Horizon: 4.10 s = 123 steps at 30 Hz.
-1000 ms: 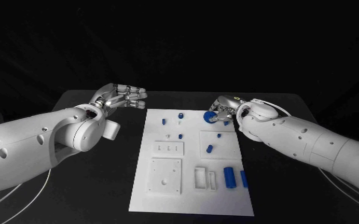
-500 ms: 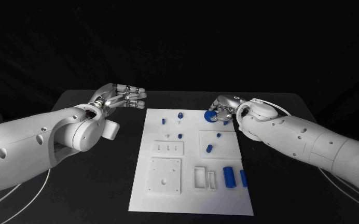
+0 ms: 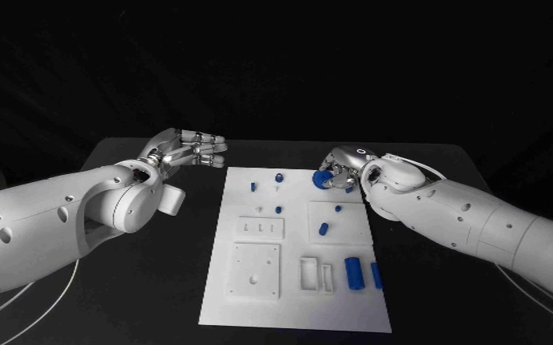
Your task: Assemble the parts on the task board
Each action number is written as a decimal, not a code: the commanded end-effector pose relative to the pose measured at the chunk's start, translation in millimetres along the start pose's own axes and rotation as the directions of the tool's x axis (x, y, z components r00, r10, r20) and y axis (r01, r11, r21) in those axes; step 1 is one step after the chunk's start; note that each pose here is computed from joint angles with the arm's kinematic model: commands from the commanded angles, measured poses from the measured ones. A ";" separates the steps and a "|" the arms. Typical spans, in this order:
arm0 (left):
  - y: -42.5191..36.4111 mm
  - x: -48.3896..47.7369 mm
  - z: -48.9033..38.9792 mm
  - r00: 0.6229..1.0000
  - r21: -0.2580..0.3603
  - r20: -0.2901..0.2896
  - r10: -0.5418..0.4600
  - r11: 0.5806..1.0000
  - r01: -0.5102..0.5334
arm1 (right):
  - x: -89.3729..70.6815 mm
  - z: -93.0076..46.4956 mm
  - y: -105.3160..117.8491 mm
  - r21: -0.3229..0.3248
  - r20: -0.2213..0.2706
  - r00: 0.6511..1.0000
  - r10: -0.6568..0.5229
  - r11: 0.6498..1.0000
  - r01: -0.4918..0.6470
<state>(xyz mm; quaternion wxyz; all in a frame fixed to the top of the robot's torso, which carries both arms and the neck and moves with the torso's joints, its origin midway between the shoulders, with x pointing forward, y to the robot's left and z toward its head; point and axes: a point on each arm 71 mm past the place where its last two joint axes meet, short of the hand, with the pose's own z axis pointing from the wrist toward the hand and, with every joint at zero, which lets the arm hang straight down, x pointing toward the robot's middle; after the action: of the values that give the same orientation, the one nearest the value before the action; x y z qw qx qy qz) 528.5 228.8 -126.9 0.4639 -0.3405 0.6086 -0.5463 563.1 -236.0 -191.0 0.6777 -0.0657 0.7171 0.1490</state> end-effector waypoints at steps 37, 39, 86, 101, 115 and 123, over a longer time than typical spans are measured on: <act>-2.9 7.8 2.3 1.000 0.003 -0.029 0.001 1.000 -0.001 | 0.0 7.1 121.1 -0.205 0.135 0.990 -0.030 0.977 0.058; -3.0 8.4 2.6 1.000 0.003 -0.030 0.001 1.000 -0.001 | 2.8 7.9 123.5 -0.207 0.129 0.991 -0.033 0.976 0.060; -3.2 12.1 4.0 0.999 -0.001 -0.036 0.005 1.000 -0.005 | 26.7 19.4 120.7 -0.170 0.007 0.998 -0.057 0.984 0.058; -3.1 9.6 3.1 0.999 0.005 -0.038 0.004 1.000 -0.004 | 7.5 9.9 97.9 -0.204 0.130 0.982 0.139 0.973 -0.110; -0.4 -5.0 3.7 1.000 0.013 -0.015 0.012 1.000 -0.011 | -41.0 -9.4 34.6 -0.217 0.166 0.920 0.356 0.923 -0.318; -1.1 -7.8 4.3 1.000 0.043 -0.010 0.013 0.999 -0.013 | -42.3 -16.3 -22.5 -0.162 0.108 0.931 0.349 0.930 -0.330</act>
<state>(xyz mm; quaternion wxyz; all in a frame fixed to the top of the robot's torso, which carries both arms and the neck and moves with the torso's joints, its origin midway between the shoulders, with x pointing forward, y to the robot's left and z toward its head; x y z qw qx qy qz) 535.5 236.4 -127.7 0.4706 -0.3389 0.6090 -0.5411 557.3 -263.0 -146.4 0.7136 0.0273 0.6392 0.2856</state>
